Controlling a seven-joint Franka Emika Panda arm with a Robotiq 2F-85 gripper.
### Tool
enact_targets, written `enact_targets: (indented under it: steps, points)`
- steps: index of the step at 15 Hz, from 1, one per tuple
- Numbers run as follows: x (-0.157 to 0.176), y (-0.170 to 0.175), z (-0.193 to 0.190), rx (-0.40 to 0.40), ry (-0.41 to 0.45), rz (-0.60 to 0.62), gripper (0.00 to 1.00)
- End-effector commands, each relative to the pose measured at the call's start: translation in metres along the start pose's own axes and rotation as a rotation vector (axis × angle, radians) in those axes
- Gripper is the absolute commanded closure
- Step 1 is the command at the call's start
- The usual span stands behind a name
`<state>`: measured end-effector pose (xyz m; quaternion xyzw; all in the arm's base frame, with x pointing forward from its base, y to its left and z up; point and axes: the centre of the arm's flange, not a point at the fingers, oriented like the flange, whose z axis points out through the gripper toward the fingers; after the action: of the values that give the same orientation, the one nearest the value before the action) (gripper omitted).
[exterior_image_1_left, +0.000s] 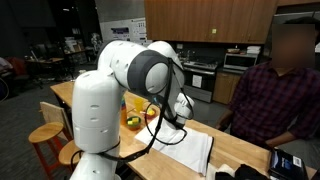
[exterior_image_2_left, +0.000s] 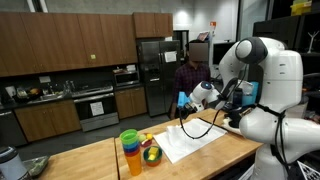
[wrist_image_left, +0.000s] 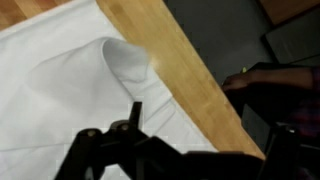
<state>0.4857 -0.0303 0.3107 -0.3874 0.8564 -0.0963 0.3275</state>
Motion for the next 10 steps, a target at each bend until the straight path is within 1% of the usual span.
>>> enact_targets:
  steps: [1, 4, 5, 8, 10]
  points:
    - [0.005, 0.007, 0.005, -0.016, 0.013, 0.005, 0.00]
    - [0.003, 0.003, 0.005, -0.012, 0.004, 0.007, 0.00]
    - [0.002, 0.005, 0.009, -0.010, 0.015, -0.003, 0.00]
    - [0.005, 0.011, 0.034, -0.184, -0.024, 0.029, 0.00]
    - [0.014, 0.024, 0.059, -0.263, -0.032, 0.047, 0.00]
